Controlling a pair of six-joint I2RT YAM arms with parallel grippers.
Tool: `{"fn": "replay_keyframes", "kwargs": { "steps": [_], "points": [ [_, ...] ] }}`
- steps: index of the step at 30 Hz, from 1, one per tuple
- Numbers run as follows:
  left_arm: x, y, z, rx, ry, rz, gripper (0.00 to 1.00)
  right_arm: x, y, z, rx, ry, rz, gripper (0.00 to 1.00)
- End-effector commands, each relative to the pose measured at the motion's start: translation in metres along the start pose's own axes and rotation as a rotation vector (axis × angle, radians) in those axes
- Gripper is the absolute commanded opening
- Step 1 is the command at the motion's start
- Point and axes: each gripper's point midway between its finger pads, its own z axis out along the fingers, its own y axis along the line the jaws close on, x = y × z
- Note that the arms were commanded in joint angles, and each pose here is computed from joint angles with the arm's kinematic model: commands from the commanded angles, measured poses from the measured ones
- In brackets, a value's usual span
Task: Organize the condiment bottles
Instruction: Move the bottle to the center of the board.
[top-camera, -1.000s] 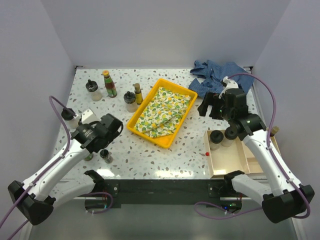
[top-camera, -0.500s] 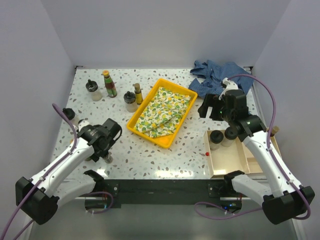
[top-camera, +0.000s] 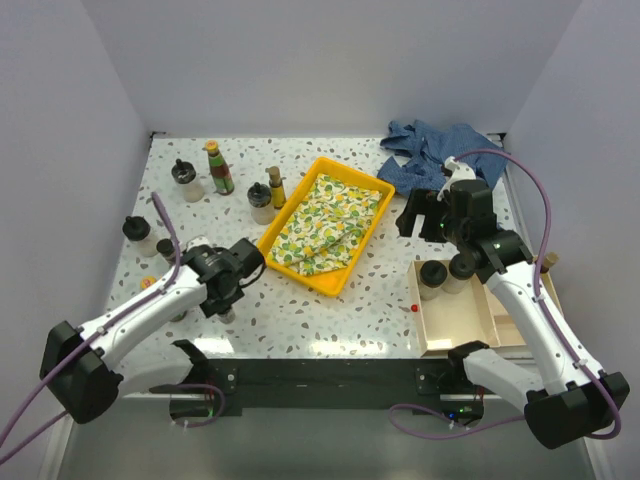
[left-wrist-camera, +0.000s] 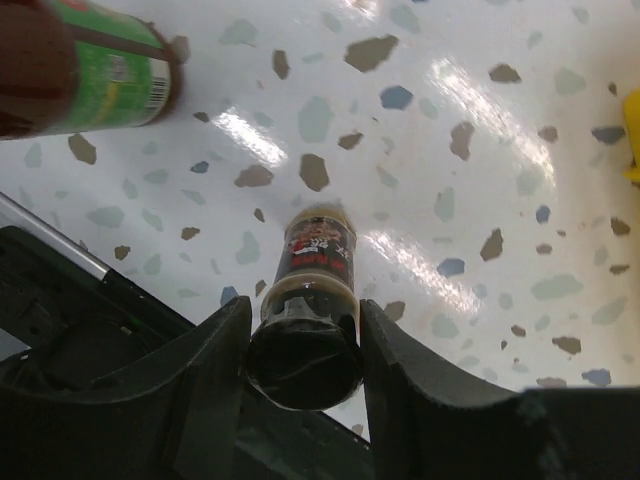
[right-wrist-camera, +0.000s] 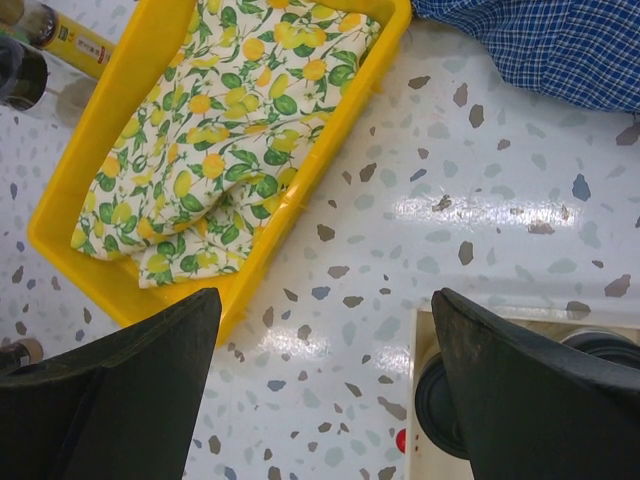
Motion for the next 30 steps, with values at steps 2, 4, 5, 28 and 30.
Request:
{"fn": "replay_keyframes", "kwargs": {
  "steps": [2, 4, 5, 28, 30],
  "points": [
    [0.026, -0.058, -0.025, 0.129, 0.019, 0.168, 0.02, 0.002, 0.003, -0.007, -0.025, 0.001, -0.027, 0.91],
    [0.038, -0.077, -0.042, 0.168, -0.007, 0.246, 0.01, 0.002, 0.002, -0.01, -0.024, -0.001, -0.034, 0.91],
    [0.042, -0.083, -0.048, 0.179, -0.017, 0.267, 0.01, 0.003, 0.002, -0.012, -0.024, -0.001, -0.038, 0.91],
    [0.16, -0.212, -0.131, 0.493, -0.009, 0.683, 0.07, 0.007, -0.011, -0.061, 0.002, -0.072, -0.055, 0.92],
    [0.165, -0.215, -0.128, 0.488, -0.007, 0.71, 0.11, 0.006, -0.009, -0.064, -0.014, -0.082, -0.053, 0.92]
  ]
}}
